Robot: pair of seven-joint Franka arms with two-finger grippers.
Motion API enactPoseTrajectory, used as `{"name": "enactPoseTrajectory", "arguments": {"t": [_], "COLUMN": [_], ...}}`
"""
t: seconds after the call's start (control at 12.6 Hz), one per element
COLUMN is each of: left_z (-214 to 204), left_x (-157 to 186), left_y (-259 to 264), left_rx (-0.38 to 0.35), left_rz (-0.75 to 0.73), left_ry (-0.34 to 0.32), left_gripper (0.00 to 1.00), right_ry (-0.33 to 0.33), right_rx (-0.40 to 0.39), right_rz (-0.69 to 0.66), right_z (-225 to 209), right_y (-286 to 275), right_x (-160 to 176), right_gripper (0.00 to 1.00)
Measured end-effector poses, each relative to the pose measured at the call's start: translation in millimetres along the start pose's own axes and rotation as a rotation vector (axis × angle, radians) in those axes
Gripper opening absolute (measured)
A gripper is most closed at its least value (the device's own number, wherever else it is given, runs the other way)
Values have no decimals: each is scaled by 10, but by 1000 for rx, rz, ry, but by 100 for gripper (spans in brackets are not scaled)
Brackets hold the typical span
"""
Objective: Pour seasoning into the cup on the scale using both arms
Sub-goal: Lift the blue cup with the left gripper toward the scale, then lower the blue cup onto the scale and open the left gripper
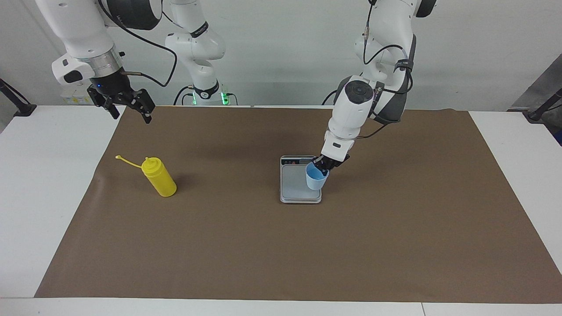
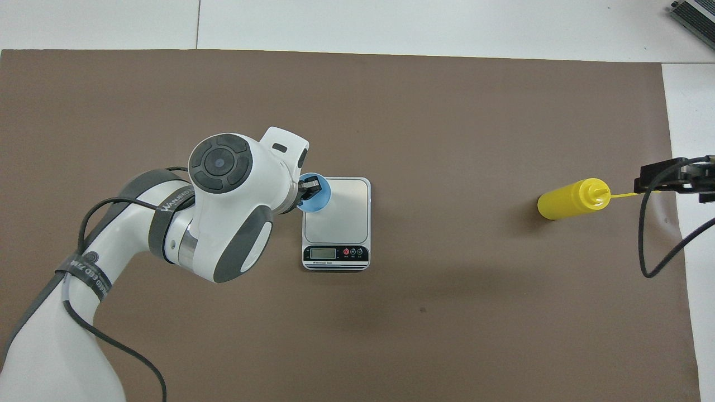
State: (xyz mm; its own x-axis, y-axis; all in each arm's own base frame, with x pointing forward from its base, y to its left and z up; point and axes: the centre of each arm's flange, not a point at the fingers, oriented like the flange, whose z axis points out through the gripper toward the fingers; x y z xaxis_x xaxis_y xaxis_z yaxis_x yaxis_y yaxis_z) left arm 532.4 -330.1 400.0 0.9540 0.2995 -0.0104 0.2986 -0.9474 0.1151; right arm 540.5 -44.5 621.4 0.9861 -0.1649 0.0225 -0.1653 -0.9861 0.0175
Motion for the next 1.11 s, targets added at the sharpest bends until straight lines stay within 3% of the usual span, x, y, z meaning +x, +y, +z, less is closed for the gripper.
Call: {"name": "enactPoseTrajectory", "arguments": {"t": [0.32, 1.11], "left_z": [213, 232], "left_x": [-71, -54], "left_y": [191, 190], "left_rx": [-31, -29], "left_rz": [-34, -40], "left_ry": [-70, -77], "left_gripper": [4, 4], "right_ry": [0, 0], "right_rx": [0, 0], "right_rz": [0, 0], "right_z": [0, 0], "right_y": [0, 0], "right_x": [0, 0], "right_gripper": [100, 100]}}
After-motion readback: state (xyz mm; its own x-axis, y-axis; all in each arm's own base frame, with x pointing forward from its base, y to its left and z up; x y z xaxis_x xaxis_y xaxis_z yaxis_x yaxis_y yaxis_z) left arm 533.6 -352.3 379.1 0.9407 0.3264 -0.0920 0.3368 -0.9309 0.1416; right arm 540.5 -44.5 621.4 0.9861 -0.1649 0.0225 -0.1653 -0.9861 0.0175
